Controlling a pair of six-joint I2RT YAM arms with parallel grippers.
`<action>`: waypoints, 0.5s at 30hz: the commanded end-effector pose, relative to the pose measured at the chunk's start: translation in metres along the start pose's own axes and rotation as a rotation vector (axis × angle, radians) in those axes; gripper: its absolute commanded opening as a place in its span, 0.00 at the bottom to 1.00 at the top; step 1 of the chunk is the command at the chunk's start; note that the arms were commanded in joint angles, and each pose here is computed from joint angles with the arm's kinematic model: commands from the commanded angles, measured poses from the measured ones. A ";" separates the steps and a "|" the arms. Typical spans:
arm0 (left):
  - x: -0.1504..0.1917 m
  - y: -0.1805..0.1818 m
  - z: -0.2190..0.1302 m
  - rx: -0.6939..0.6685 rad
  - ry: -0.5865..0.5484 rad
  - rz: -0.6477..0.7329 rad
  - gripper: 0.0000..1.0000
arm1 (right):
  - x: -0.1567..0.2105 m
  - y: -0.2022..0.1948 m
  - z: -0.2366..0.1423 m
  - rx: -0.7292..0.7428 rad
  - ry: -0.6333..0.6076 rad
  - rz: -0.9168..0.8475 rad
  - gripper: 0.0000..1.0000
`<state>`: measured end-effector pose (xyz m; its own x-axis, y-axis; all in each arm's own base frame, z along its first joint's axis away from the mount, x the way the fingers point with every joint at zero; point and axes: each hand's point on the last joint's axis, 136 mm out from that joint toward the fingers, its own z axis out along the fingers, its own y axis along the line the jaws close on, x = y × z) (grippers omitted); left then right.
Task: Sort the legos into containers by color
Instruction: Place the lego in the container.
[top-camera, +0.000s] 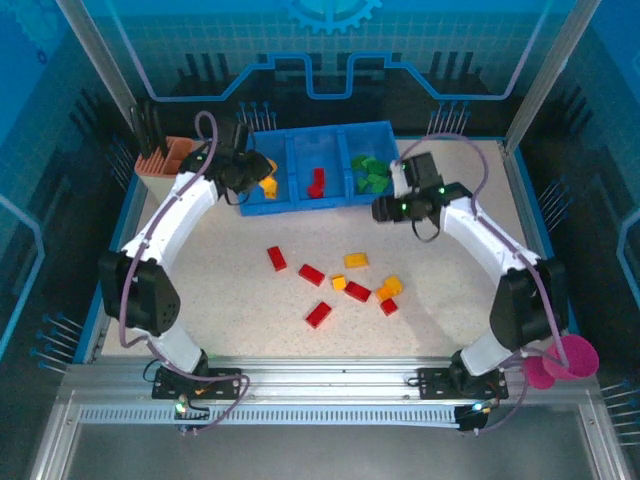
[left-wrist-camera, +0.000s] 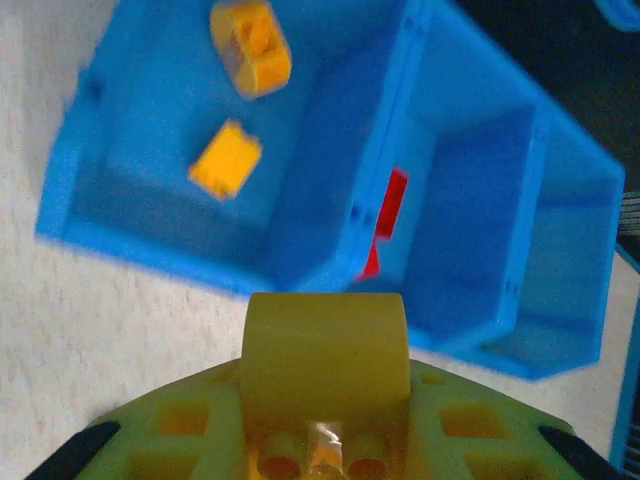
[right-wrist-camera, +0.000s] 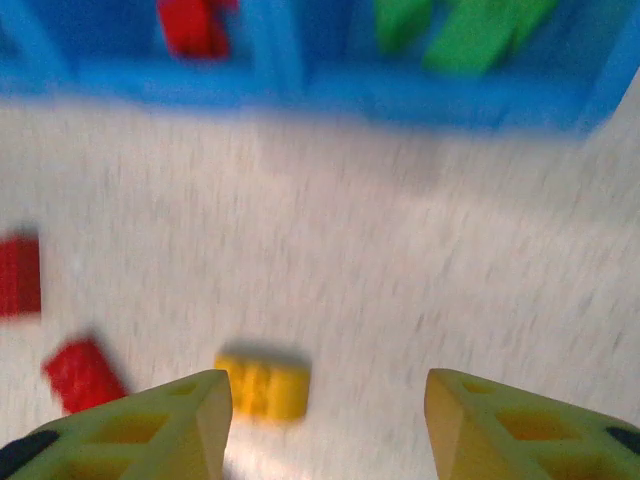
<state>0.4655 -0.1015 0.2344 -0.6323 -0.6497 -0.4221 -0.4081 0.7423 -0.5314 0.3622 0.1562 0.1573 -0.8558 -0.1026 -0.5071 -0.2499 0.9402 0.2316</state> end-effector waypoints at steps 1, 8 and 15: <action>-0.015 0.020 0.038 -0.095 0.027 0.091 0.21 | 0.056 0.022 -0.028 -0.020 0.118 0.007 0.54; -0.051 0.018 0.107 -0.182 0.005 0.198 0.22 | 0.143 0.037 -0.033 0.022 0.246 0.011 0.56; -0.056 0.031 0.157 -0.256 0.030 0.235 0.25 | 0.192 0.027 -0.027 0.115 0.343 0.026 0.63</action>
<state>0.5918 -0.0782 0.1292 -0.7254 -0.4889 -0.4844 -0.3970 0.8722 -0.2858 0.1919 0.1658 0.0985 -0.9511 -0.2104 -0.2262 -0.2542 0.9492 0.1857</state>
